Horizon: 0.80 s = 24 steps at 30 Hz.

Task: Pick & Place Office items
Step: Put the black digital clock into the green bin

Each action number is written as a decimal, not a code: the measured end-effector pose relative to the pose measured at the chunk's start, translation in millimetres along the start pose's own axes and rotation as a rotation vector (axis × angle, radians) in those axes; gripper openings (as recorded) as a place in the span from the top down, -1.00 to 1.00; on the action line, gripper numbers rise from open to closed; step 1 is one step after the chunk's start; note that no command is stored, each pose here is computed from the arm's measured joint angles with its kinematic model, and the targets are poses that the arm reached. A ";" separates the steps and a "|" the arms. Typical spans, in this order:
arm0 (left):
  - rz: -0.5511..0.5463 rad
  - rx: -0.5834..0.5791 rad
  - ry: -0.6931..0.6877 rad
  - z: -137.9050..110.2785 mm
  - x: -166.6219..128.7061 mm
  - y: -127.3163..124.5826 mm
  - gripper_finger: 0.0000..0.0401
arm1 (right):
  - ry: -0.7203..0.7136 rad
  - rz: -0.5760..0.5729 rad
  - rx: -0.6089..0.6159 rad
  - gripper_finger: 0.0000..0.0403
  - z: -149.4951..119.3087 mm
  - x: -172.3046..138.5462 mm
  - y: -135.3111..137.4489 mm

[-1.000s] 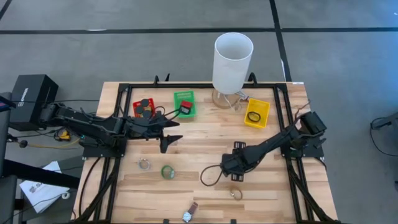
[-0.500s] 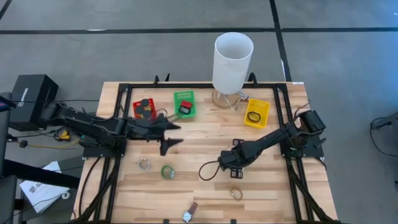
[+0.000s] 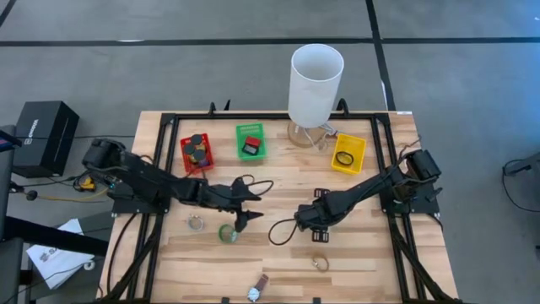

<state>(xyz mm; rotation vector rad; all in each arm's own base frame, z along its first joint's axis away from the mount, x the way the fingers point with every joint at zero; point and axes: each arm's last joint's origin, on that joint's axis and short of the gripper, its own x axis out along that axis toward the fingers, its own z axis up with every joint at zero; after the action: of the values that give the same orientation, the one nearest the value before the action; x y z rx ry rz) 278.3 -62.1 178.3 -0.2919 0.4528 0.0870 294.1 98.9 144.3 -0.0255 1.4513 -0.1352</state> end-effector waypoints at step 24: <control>0.032 0.269 -0.218 -3.6 49.7 11.4 -0.47 | -0.275 -0.025 -0.059 0.27 68.9 -59.4 -29.3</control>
<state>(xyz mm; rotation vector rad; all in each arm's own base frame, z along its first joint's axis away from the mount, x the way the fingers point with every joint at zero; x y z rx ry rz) 319.6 -51.4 150.3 -0.0100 0.2480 0.0876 353.4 71.8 214.2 -0.1062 1.1806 -0.1044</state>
